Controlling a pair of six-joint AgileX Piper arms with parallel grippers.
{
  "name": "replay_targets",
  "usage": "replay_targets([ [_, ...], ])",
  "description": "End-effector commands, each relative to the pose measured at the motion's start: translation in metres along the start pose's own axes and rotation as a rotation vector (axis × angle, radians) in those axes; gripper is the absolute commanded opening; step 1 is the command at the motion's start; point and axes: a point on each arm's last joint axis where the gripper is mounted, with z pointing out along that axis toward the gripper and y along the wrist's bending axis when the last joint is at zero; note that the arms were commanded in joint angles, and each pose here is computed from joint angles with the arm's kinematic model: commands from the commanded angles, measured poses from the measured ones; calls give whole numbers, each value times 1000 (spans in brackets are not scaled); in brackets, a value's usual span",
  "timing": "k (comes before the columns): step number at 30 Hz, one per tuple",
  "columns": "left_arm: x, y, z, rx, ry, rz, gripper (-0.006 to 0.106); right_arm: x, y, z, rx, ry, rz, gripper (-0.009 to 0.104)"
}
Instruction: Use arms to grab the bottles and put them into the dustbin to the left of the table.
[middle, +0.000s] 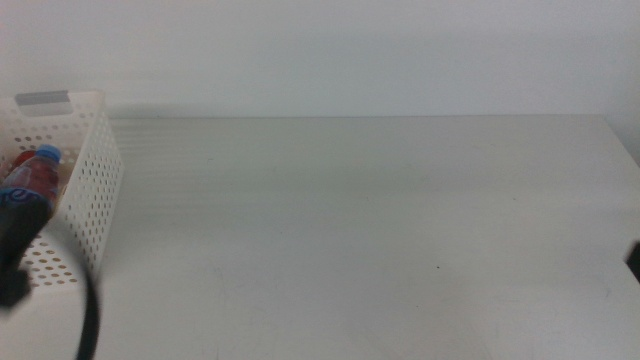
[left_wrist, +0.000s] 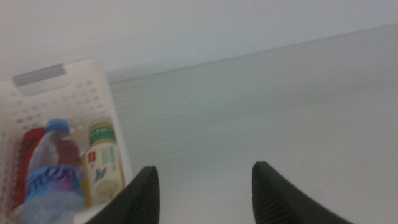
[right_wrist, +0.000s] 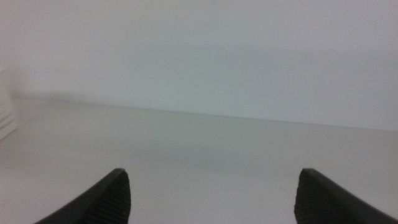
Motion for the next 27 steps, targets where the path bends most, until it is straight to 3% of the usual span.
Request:
replay_targets([
  [1, 6, -1, -17, -20, -125, 1, 47, -3, -4, -10, 40, -120, 0, 71],
  [8, 77, -7, -29, -36, -150, 29, 47, 21, -11, -27, 145, -203, 8, 71],
  [13, 118, -10, -25, -36, -155, 28, 47, 44, -13, -33, 168, -237, 42, 71],
  [27, 162, -12, -5, -39, -117, 23, 47, 71, -16, -26, 179, -141, 41, 71],
])
